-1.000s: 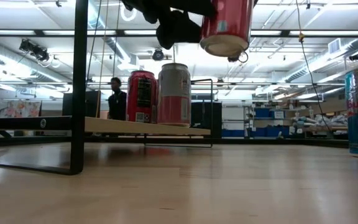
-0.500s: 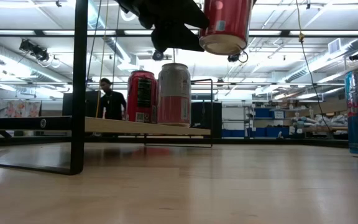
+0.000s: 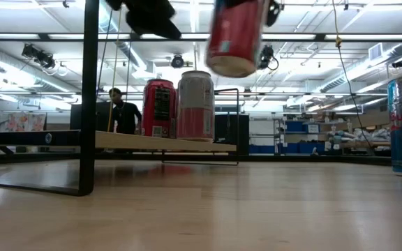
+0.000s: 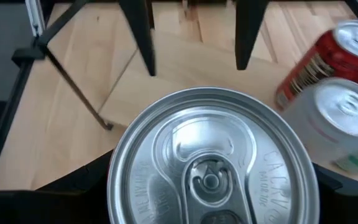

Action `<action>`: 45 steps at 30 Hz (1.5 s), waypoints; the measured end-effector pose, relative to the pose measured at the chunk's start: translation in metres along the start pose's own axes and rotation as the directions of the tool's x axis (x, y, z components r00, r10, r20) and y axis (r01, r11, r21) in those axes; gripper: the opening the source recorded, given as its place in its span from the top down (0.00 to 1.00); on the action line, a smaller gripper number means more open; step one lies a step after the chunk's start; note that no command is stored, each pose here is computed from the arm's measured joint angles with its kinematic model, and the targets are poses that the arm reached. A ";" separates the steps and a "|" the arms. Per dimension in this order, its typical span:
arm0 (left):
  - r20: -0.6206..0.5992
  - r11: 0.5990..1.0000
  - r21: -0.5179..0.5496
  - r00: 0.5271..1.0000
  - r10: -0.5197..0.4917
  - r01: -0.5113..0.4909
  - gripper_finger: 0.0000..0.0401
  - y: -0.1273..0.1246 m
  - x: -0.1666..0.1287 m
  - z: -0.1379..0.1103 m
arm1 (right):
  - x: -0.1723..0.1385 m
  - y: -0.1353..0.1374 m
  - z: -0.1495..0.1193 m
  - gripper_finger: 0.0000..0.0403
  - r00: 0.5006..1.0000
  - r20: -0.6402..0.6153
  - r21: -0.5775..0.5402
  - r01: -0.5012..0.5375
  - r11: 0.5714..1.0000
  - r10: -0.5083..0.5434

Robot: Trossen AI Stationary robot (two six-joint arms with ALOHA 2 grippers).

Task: Place canned beverage on shelf
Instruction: Put the orange soda can on the shelf

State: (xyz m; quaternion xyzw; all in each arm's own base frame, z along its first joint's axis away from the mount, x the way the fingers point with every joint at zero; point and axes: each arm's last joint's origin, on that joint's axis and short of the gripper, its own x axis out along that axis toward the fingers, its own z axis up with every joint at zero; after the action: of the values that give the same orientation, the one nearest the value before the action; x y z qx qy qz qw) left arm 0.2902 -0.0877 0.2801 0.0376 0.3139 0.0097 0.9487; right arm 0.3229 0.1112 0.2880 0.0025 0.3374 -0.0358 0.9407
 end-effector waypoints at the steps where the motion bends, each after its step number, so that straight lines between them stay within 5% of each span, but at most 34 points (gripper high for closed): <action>1: 0.019 1.000 0.007 1.000 0.001 -0.001 0.22 -0.003 -0.004 -0.003 | 0.003 0.000 0.001 0.21 1.000 0.004 0.003 -0.002 1.000 0.002; 17: 0.176 0.999 -0.018 0.983 0.042 -0.040 0.22 0.000 -0.050 -0.045 | 0.068 -0.016 0.002 0.21 0.997 0.056 0.042 0.043 0.998 -0.045; 28: 0.174 0.999 -0.018 0.984 0.040 -0.038 0.22 0.000 -0.050 -0.054 | 0.114 -0.025 -0.011 0.21 0.995 0.050 0.002 0.084 0.996 -0.084; 35: 0.174 0.999 -0.036 0.984 0.038 -0.033 0.22 0.000 -0.050 -0.054 | 0.120 -0.033 -0.011 0.21 0.984 0.062 0.012 0.164 0.986 -0.164; 45: 0.174 0.999 -0.021 0.984 0.039 -0.036 0.22 0.000 -0.050 -0.054 | 0.125 -0.045 -0.010 0.13 0.991 0.057 0.070 0.120 0.990 -0.124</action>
State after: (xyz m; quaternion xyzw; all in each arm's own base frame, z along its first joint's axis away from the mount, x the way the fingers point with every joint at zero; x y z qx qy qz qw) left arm 0.2182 -0.0860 0.2669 0.0355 0.2285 0.0269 0.9725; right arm 0.4100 0.0588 0.2021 0.0120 0.3067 -0.1046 0.9460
